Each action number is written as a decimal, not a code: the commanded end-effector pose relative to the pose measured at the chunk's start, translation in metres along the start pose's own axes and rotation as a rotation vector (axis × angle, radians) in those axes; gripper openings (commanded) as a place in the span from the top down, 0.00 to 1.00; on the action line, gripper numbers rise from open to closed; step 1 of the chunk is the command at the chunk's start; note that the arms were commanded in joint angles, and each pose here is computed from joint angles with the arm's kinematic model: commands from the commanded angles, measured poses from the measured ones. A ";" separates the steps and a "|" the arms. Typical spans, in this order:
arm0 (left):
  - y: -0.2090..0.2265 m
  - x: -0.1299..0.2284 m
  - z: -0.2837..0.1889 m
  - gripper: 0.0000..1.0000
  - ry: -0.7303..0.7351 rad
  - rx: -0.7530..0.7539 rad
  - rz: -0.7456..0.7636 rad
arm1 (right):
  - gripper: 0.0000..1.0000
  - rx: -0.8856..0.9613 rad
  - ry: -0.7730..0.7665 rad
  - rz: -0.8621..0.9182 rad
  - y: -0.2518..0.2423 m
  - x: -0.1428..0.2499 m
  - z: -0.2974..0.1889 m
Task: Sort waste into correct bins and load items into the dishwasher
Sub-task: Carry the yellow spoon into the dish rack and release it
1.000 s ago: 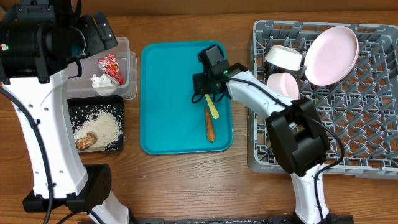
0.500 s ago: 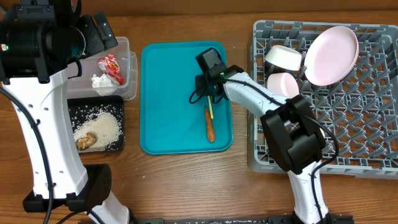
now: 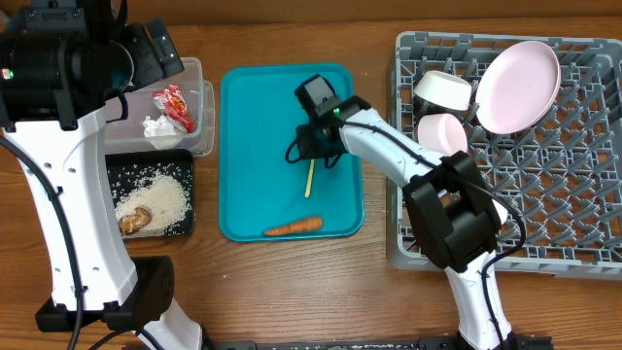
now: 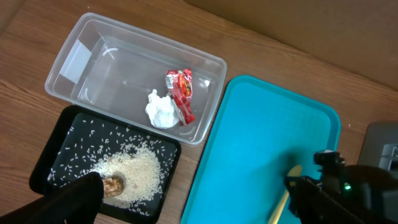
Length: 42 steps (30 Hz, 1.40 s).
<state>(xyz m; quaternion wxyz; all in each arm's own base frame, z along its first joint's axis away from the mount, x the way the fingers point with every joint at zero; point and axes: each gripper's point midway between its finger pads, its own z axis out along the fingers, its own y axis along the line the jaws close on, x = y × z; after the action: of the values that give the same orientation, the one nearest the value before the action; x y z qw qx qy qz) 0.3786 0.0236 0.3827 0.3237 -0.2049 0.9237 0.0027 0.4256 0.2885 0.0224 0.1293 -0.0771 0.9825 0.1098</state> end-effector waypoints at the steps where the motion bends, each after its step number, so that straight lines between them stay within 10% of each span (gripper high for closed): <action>1: -0.002 -0.002 0.000 0.00 -0.005 0.011 -0.015 | 0.96 0.005 -0.092 -0.021 -0.007 -0.039 -0.029; 9: -0.002 -0.002 0.000 0.00 -0.005 0.011 -0.015 | 0.96 0.035 -0.119 -0.045 -0.032 -0.073 -0.127; 19: -0.002 -0.002 0.000 0.00 -0.005 0.011 -0.015 | 0.96 0.221 -0.012 0.291 -0.140 -0.023 -0.253; 42: -0.002 -0.002 0.000 0.00 -0.004 0.011 -0.015 | 0.96 0.762 0.053 0.861 -0.264 0.070 -0.245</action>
<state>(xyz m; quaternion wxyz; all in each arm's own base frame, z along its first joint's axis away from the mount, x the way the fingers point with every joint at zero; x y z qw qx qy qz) 0.3787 0.0236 0.3827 0.3238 -0.2051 0.9236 0.0025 0.3507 -0.0131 0.1473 -0.0091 0.3236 0.9283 -0.1828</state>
